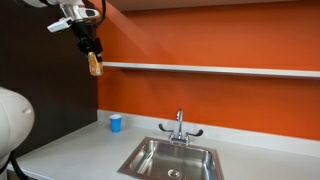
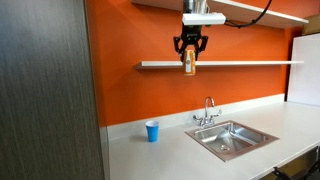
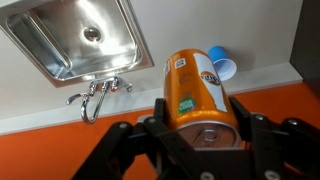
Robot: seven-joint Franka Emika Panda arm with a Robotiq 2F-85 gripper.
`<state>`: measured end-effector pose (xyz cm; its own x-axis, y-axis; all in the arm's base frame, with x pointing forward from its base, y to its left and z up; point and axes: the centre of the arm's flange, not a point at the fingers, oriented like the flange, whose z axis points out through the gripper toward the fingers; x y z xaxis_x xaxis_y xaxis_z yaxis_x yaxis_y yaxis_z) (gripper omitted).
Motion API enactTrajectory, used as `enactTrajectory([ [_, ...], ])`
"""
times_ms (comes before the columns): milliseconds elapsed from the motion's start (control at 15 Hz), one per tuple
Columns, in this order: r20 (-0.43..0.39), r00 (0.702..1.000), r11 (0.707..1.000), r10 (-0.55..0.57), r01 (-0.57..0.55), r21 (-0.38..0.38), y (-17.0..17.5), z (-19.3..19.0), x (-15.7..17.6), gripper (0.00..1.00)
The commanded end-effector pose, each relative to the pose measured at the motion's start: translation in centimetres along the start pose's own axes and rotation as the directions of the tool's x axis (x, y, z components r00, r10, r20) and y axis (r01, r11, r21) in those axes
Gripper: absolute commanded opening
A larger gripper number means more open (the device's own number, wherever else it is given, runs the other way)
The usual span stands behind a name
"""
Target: Put the orange can on the bottom shelf
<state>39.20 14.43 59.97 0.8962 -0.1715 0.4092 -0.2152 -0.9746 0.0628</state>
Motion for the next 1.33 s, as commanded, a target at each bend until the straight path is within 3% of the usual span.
enactTrajectory([
  [0,-0.063,0.998,1.0,0.002,-0.002,-0.013,-0.6,-3.8,2.7,0.38],
  [600,-0.19,0.981,0.999,-0.027,0.022,-0.028,-2.7,-7.4,8.8,0.38],
  [1267,-0.21,0.977,1.0,-0.02,0.019,-0.01,-3.8,-5.8,16.1,0.38],
])
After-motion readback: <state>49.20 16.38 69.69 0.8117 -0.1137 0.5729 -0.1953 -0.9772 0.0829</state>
